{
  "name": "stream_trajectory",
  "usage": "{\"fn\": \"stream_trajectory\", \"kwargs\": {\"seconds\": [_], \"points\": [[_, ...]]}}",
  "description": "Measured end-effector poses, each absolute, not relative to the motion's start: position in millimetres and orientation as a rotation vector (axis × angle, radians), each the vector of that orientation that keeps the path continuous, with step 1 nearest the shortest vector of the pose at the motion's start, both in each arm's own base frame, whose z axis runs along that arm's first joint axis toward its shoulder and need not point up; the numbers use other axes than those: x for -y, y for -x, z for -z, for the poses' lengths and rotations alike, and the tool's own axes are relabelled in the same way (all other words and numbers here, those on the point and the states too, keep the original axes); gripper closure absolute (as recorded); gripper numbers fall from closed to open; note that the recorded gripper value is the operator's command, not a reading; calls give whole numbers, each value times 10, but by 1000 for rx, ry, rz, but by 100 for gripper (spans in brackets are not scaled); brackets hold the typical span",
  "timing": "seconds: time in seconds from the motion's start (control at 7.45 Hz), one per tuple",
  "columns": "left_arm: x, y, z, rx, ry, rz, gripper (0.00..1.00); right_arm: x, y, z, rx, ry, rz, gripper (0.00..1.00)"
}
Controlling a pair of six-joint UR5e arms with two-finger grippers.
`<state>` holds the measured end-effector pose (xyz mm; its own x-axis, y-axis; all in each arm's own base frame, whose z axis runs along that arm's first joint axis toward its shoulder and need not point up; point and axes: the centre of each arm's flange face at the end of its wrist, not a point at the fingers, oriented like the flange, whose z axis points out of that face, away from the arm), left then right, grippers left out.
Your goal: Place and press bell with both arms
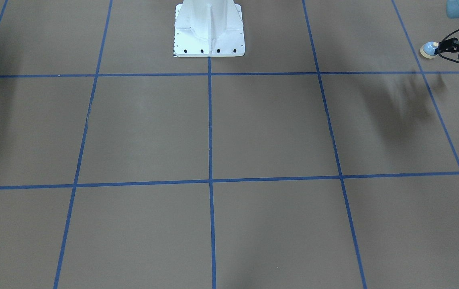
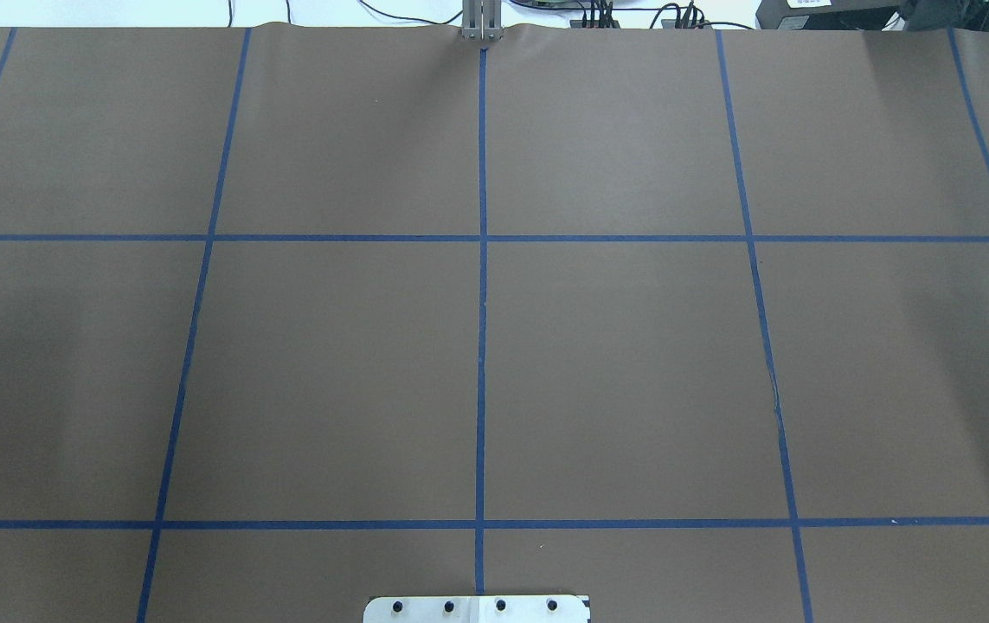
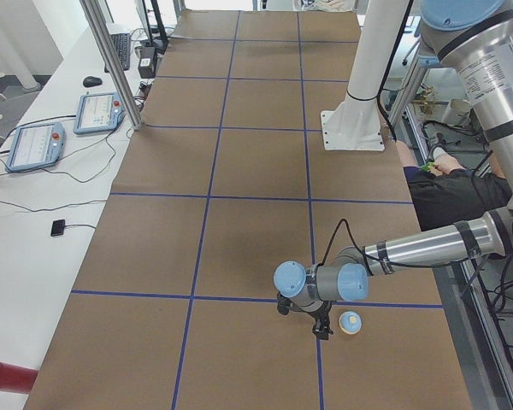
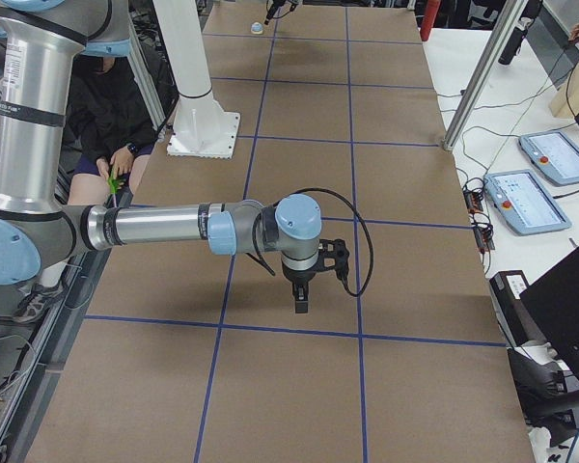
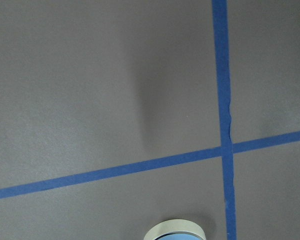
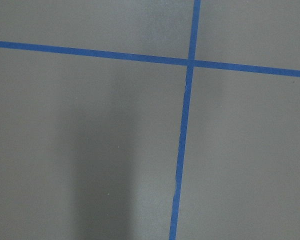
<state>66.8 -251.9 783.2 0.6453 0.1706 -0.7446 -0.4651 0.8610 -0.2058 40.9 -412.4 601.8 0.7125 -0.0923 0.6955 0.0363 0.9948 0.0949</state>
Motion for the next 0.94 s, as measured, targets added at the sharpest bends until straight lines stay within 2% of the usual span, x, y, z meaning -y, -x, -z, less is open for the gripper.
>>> {"fn": "stream_trajectory", "kwargs": {"seconds": [0.94], "points": [[2210,-901,-8146,-733,488,-423,0,4122,-410,-6007,775,-79,73,0]]}}
